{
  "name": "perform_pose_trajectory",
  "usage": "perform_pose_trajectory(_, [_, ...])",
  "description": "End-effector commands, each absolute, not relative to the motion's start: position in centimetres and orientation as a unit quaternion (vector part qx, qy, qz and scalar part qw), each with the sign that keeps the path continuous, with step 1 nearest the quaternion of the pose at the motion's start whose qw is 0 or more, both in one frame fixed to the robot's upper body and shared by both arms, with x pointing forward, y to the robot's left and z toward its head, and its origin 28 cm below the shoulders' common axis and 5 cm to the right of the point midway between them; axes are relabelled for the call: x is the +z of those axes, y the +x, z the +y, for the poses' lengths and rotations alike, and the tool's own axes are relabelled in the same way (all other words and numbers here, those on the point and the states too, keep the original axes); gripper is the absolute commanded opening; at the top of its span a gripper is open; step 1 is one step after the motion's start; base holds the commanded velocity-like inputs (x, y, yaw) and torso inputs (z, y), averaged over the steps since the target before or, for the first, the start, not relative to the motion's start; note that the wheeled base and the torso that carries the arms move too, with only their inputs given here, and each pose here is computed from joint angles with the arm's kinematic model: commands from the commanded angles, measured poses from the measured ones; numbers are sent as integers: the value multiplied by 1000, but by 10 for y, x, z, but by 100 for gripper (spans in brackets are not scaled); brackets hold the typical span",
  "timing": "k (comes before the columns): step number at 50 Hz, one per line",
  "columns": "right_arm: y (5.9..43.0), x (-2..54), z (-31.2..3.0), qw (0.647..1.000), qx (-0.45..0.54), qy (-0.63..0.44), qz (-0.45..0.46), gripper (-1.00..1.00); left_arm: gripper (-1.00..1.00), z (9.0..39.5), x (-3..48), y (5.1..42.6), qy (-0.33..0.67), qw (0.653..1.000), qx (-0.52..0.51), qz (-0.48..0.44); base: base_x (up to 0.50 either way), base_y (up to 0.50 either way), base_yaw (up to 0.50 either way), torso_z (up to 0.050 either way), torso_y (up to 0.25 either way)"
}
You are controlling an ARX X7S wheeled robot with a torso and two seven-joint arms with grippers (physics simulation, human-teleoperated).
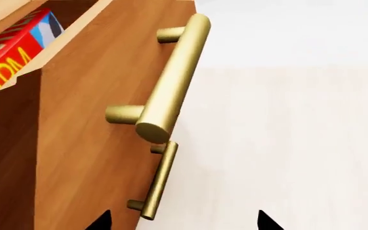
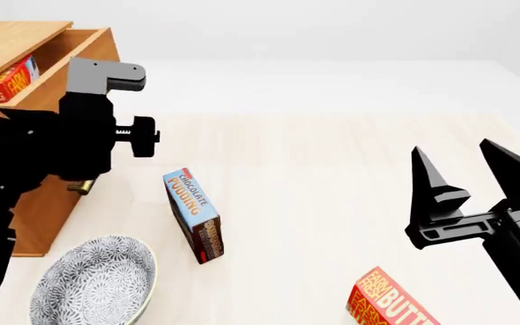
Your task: Put the butter at the front in the top drawer of the cabinet and close it.
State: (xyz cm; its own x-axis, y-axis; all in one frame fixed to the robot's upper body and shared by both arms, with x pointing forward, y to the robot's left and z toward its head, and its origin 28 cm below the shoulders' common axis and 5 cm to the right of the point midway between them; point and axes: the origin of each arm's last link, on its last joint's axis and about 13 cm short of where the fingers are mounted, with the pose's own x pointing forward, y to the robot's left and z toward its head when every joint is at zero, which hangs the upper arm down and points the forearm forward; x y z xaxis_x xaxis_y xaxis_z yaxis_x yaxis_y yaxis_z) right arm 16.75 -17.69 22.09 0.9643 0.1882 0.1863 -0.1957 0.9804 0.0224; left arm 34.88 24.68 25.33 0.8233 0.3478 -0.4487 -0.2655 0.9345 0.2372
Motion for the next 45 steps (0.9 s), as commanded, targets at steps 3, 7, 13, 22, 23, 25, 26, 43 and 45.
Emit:
perform_pose_trajectory(3, [168,219,-178,991,97,22,-91,100,100,263,249,356,51,937,221,264,0,0,0,0,0])
perform_pose_trajectory(7, [169,218,-178,991,98,22,-91,100,100,268,247,357,54,934,235,263,0,0,0,0,0])
perform_pose_trajectory(13, [168,218,-178,991,97,22,-89,100,100,281,254,359,41,929,267,253,0,0,0,0,0])
perform_pose_trajectory(22, [169,217,-178,991,98,21,-87,100,100,299,265,363,31,920,315,232,0,0,0,0,0])
perform_pose_trajectory(23, [169,217,-177,991,98,21,-87,100,100,301,267,363,27,919,320,230,0,0,0,0,0])
perform_pose_trajectory(25, [169,218,-176,991,98,20,-87,100,100,305,269,363,24,917,328,227,0,0,0,0,0])
perform_pose_trajectory(26, [169,218,-176,991,98,20,-87,100,100,306,270,363,20,916,332,226,0,0,0,0,0])
perform_pose_trajectory(43, [169,220,-175,991,100,16,-87,100,100,350,270,363,31,868,442,223,2,1,1,0,0])
perform_pose_trajectory(45, [169,220,-176,991,100,17,-87,100,100,355,269,362,31,862,454,222,9,7,6,0,0])
